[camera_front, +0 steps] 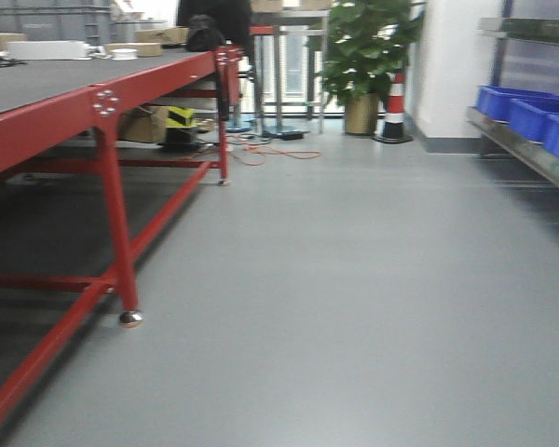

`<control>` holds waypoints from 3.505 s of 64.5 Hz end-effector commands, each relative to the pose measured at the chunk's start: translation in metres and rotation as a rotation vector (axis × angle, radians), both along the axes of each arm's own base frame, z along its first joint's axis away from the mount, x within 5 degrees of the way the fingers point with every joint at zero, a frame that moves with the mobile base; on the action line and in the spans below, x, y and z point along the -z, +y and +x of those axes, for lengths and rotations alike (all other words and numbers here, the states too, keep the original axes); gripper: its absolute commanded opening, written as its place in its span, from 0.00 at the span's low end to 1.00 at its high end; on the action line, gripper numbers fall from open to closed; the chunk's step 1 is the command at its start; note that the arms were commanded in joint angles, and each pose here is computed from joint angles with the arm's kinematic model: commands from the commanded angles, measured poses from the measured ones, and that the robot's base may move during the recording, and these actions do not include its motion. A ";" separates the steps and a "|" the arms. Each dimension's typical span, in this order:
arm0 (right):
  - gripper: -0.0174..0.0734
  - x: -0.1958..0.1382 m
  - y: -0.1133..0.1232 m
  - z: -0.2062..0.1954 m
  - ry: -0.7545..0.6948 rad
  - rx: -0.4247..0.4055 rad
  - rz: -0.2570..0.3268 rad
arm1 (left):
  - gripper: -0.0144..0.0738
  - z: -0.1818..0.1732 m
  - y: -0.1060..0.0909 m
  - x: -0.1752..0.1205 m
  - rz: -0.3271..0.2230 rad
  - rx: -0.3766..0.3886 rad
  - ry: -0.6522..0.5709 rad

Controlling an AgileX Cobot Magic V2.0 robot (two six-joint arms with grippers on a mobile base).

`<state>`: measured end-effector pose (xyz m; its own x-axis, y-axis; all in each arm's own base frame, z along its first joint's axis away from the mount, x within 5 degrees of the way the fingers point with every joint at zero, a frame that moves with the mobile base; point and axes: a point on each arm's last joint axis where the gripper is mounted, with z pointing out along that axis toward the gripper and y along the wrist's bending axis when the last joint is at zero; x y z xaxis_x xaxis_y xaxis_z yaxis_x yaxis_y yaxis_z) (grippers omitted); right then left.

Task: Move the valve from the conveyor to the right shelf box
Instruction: 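Drive the base away from the conveyor holding both valves, then turn and drive the base up to the shelf of blue boxes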

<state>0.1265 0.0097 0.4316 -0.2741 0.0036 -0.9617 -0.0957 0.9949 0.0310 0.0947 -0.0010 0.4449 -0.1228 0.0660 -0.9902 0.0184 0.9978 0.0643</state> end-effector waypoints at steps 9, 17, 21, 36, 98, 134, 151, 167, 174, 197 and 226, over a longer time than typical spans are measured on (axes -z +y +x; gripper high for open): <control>0.02 -0.013 -0.001 -0.002 -0.100 0.010 0.000 | 0.04 -0.004 -0.001 -0.010 -0.013 0.005 -0.077; 0.02 -0.013 -0.001 -0.002 -0.100 0.010 0.000 | 0.04 -0.004 -0.001 -0.010 -0.013 0.005 -0.077; 0.02 -0.013 -0.001 -0.002 -0.100 0.010 0.000 | 0.04 -0.004 -0.001 -0.010 -0.013 0.005 -0.077; 0.02 -0.013 -0.001 -0.002 -0.100 0.010 0.000 | 0.04 -0.004 -0.001 -0.010 -0.013 0.005 -0.077; 0.02 -0.013 -0.001 -0.002 -0.100 0.010 0.000 | 0.04 -0.004 -0.001 -0.010 -0.013 0.005 -0.077; 0.02 -0.013 -0.001 -0.002 -0.100 0.010 0.000 | 0.04 -0.004 -0.001 -0.010 -0.013 0.005 -0.077; 0.02 -0.013 -0.001 -0.002 -0.100 0.010 0.000 | 0.04 -0.004 -0.001 -0.010 -0.013 0.005 -0.077; 0.02 -0.013 -0.001 -0.002 -0.100 0.010 0.000 | 0.04 -0.004 -0.001 -0.010 -0.013 0.005 -0.077; 0.02 -0.013 -0.001 -0.002 -0.100 0.010 0.000 | 0.04 -0.004 -0.001 -0.010 -0.013 0.005 -0.077; 0.02 -0.013 -0.001 -0.002 -0.100 0.010 0.000 | 0.04 -0.004 -0.001 -0.010 -0.013 0.005 -0.077; 0.02 -0.013 -0.001 -0.002 -0.100 0.010 0.000 | 0.04 -0.004 -0.001 -0.010 -0.013 0.005 -0.077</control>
<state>0.1265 0.0097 0.4316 -0.2741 0.0036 -0.9617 -0.0957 0.9949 0.0310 0.0940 -0.0009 0.4451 -0.1205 0.0675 -0.9904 0.0174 0.9977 0.0659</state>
